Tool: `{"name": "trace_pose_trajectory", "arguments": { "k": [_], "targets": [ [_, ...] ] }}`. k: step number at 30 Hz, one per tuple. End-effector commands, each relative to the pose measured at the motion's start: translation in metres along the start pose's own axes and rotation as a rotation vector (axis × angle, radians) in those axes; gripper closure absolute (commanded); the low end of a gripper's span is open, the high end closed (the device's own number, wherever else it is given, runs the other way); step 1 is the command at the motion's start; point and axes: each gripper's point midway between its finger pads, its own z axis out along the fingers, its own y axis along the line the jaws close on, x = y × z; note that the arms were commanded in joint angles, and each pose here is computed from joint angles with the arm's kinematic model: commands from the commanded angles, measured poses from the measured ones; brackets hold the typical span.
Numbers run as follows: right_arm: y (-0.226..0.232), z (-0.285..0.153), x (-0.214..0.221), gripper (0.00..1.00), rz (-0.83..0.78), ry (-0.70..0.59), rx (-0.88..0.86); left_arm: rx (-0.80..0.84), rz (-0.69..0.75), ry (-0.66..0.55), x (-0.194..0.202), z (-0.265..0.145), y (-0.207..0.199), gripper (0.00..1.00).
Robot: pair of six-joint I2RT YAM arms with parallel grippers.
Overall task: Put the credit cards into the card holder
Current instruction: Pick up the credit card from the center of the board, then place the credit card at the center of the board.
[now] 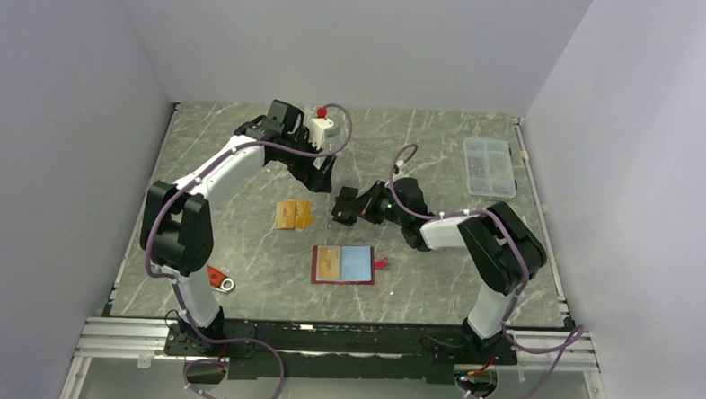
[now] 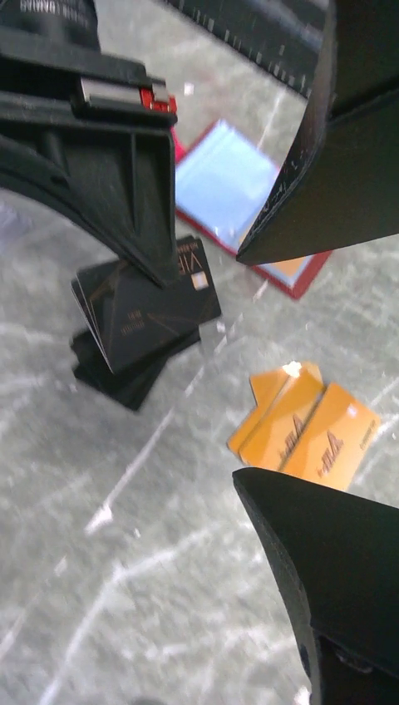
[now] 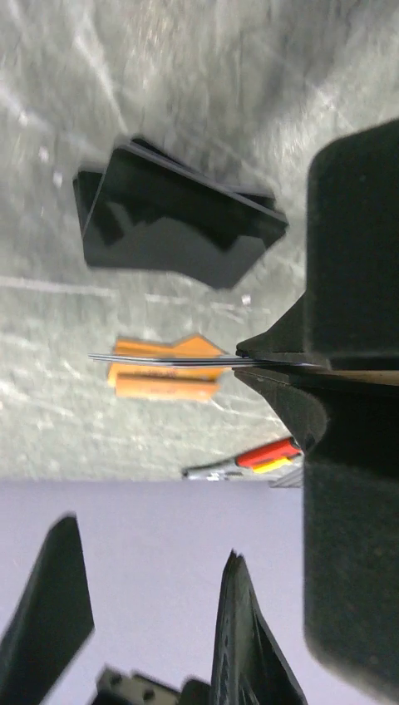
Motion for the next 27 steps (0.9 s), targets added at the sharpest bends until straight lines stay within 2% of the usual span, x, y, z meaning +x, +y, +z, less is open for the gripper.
{"name": "trace_pose_trajectory", "arguments": {
  "k": [1,4,8,19,22,26,27],
  "targets": [
    [0.045,-0.024,-0.006,1.0,-0.156,0.0,-0.181,0.255,-0.076,-0.094,-0.015,-0.013,-0.057,0.01],
    [0.056,-0.032,0.001,1.0,-0.184,0.037,-0.242,0.372,-0.133,-0.125,-0.012,-0.011,-0.077,0.01],
    [0.064,-0.045,0.009,1.0,-0.207,0.061,-0.293,0.461,-0.218,-0.148,-0.007,-0.006,-0.083,0.01],
    [0.085,-0.059,0.013,1.0,-0.246,0.086,-0.373,0.573,-0.296,-0.213,-0.006,-0.012,-0.096,0.02],
    [0.086,-0.061,0.014,1.0,-0.251,0.089,-0.382,0.6,-0.309,-0.222,-0.007,-0.013,-0.097,0.17],
    [0.087,-0.06,0.015,1.0,-0.257,0.103,-0.382,0.619,-0.303,-0.237,-0.011,-0.016,-0.099,0.46],
    [0.087,-0.059,0.015,1.0,-0.26,0.104,-0.378,0.619,-0.304,-0.239,-0.012,-0.017,-0.099,0.57]
  ]
}}
